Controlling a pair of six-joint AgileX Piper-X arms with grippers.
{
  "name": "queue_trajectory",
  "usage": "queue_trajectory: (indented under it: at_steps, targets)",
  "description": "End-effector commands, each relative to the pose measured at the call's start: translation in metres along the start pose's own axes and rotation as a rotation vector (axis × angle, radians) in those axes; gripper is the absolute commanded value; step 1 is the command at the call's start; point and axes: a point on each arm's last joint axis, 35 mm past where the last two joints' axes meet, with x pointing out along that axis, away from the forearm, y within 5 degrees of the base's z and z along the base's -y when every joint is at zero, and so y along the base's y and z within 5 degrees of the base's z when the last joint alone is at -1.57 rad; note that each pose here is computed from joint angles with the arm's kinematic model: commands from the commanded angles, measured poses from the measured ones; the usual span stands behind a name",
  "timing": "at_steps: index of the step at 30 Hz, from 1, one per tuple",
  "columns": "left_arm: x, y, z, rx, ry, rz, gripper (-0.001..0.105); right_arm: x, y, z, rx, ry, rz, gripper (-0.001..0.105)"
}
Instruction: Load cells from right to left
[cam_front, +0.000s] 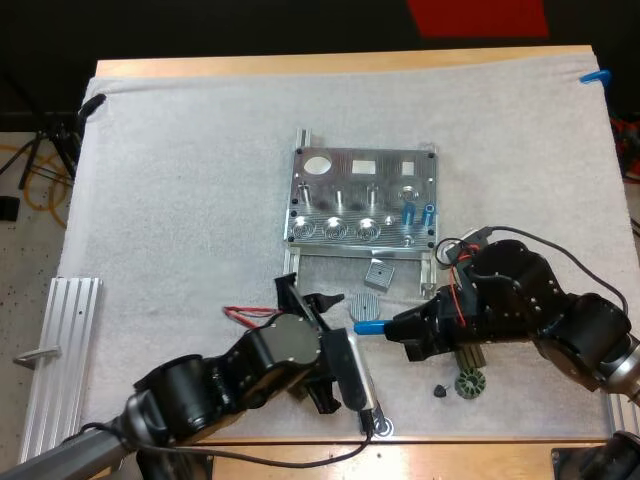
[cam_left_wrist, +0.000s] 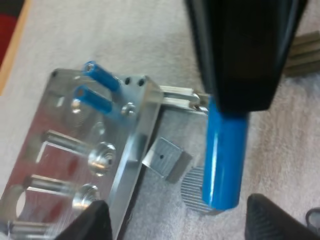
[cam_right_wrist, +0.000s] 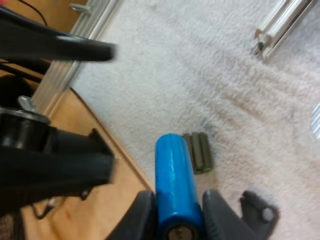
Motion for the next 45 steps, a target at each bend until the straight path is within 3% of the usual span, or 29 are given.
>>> queue_trajectory:
  at_steps: [1,11,28,39,45]
  targets:
    - [-0.009,0.004,0.001,-0.067,-0.015,0.027,0.057,-0.001,0.000,0.000,-0.030,-0.003,-0.028,0.002]
    - [-0.025,0.008,-0.007,-0.371,-0.020,0.093,0.057,-0.002,-0.002,-0.003,-0.098,0.036,-0.081,0.002]
    - [-0.033,0.009,-0.019,-0.752,0.029,0.170,0.057,-0.020,0.002,0.009,-0.168,0.086,-0.265,0.002]
    - [-0.034,0.010,-0.021,-0.760,0.041,0.189,0.057,-0.023,0.002,0.008,-0.189,0.120,-0.293,0.002]
    - [-0.041,0.015,-0.015,-0.780,0.007,0.251,0.057,-0.025,0.002,0.007,-0.194,0.140,-0.327,0.002]
